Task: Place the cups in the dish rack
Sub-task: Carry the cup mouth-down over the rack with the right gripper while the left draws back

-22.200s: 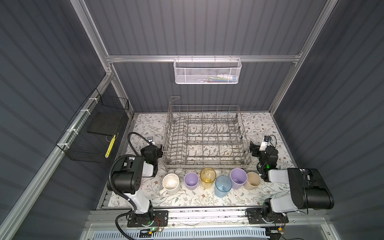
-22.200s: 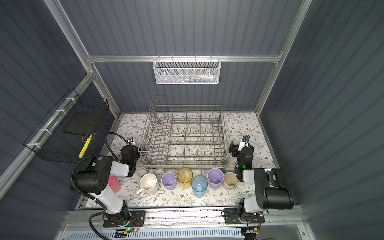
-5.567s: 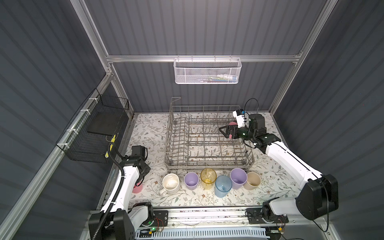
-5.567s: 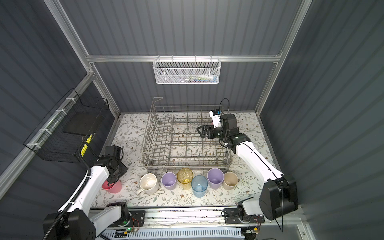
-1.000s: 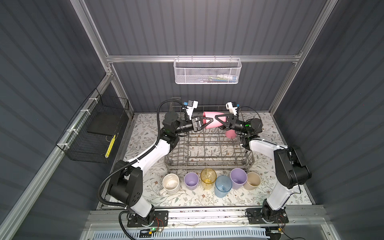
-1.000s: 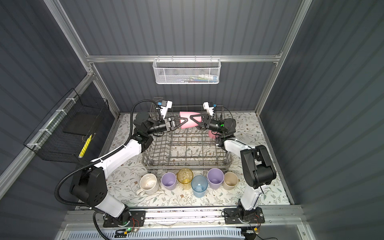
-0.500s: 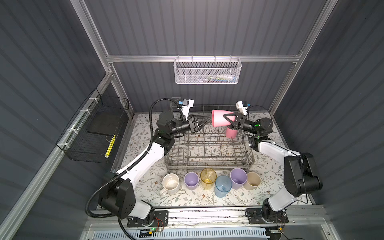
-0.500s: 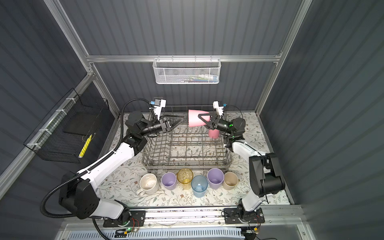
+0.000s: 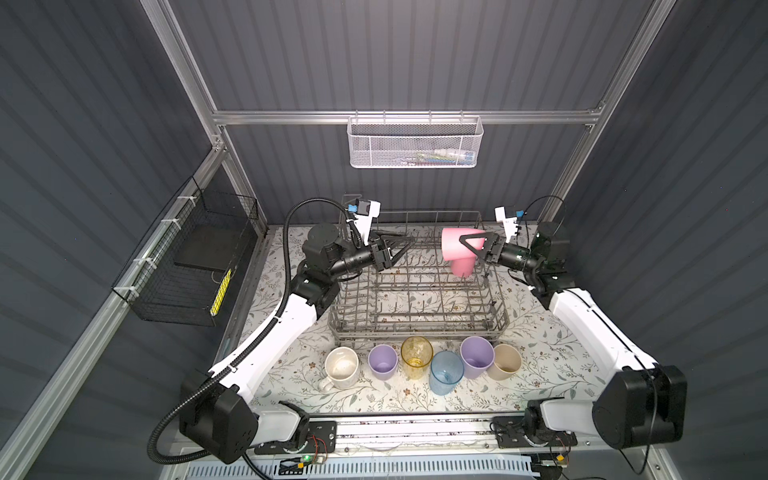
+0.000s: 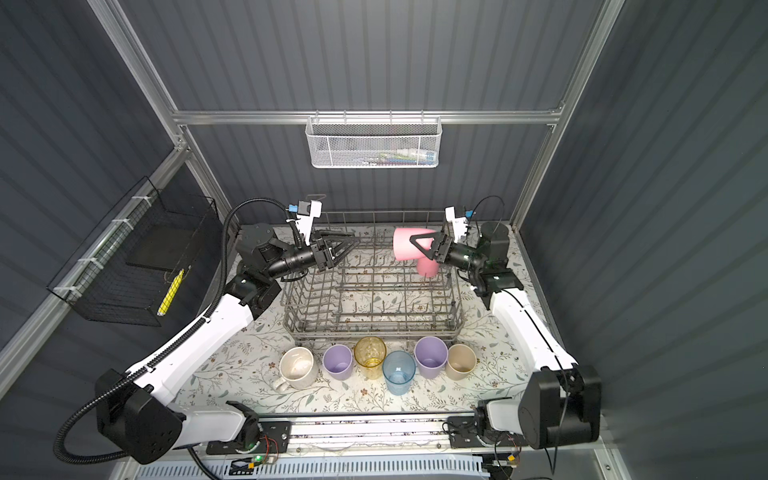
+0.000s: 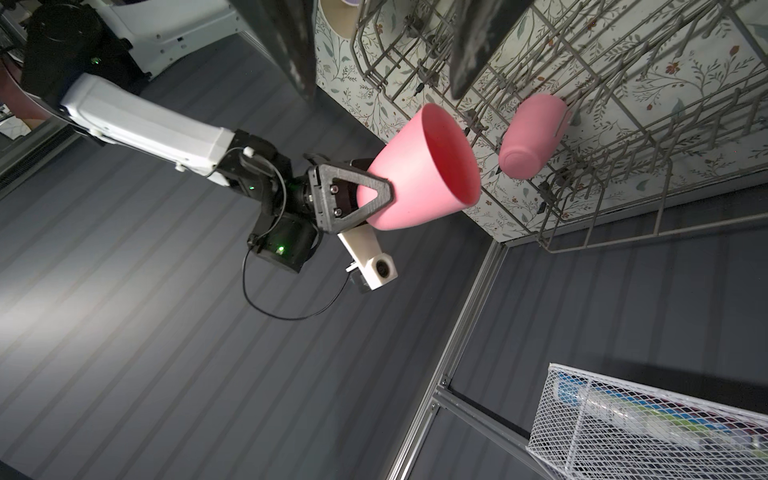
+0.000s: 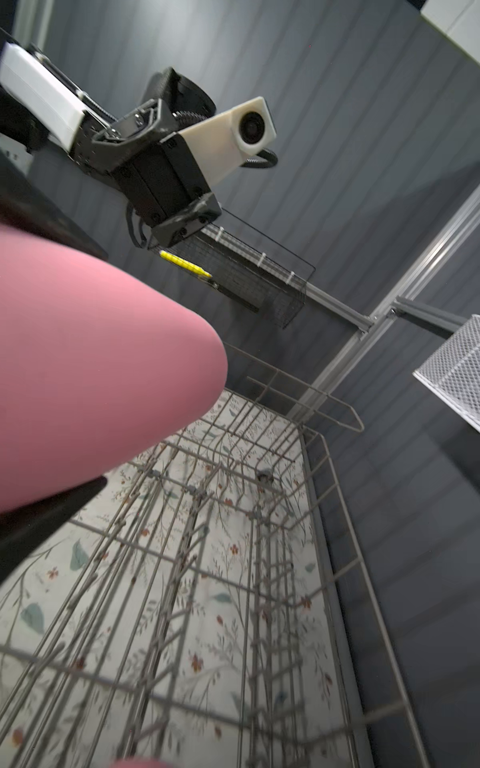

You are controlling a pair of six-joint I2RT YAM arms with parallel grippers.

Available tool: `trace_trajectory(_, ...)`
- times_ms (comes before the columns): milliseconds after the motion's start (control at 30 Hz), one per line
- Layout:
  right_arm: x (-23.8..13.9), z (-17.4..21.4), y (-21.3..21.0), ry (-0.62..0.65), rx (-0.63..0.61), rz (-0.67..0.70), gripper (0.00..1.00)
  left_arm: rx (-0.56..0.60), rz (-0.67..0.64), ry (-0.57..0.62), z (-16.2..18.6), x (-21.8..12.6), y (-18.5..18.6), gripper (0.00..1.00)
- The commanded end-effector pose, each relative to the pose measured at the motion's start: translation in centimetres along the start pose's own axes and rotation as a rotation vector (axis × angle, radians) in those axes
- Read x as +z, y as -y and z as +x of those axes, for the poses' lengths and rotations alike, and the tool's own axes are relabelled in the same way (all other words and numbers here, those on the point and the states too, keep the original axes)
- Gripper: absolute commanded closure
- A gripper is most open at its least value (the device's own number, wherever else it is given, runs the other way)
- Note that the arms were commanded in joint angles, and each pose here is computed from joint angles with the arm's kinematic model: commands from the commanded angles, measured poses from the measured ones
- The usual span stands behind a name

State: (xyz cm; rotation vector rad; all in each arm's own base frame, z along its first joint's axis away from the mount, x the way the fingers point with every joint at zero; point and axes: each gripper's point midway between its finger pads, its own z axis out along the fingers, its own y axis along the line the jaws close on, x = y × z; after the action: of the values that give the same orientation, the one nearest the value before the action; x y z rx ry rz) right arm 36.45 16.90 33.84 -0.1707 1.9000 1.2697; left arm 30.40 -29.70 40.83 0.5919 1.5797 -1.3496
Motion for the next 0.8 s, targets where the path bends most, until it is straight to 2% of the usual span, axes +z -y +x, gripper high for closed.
trace_trajectory(0, -2.4, 3.3, 3.9, -0.128, -0.096, 0.301, 0.51, 0.024, -0.032, -0.022, 0.9, -0.2, -0.5, 0.48)
trace_trajectory(200, -4.0, 3.5, 6.3, -0.145, -0.133, 0.478, 0.5, 0.019, -0.044, -0.035, 1.4, 0.2, -1.3, 0.48)
trace_trajectory(433, -3.1, 3.5, 7.5, -0.207, -0.206, 0.603, 0.5, 0.007, -0.057, -0.056, 2.2, 0.5, -2.2, 0.49)
trace_trajectory(767, -2.9, 4.1, 10.2, -0.278, -0.217, 0.722, 0.48, 0.006, -0.087, -0.075, 3.1, 0.3, -2.9, 0.5)
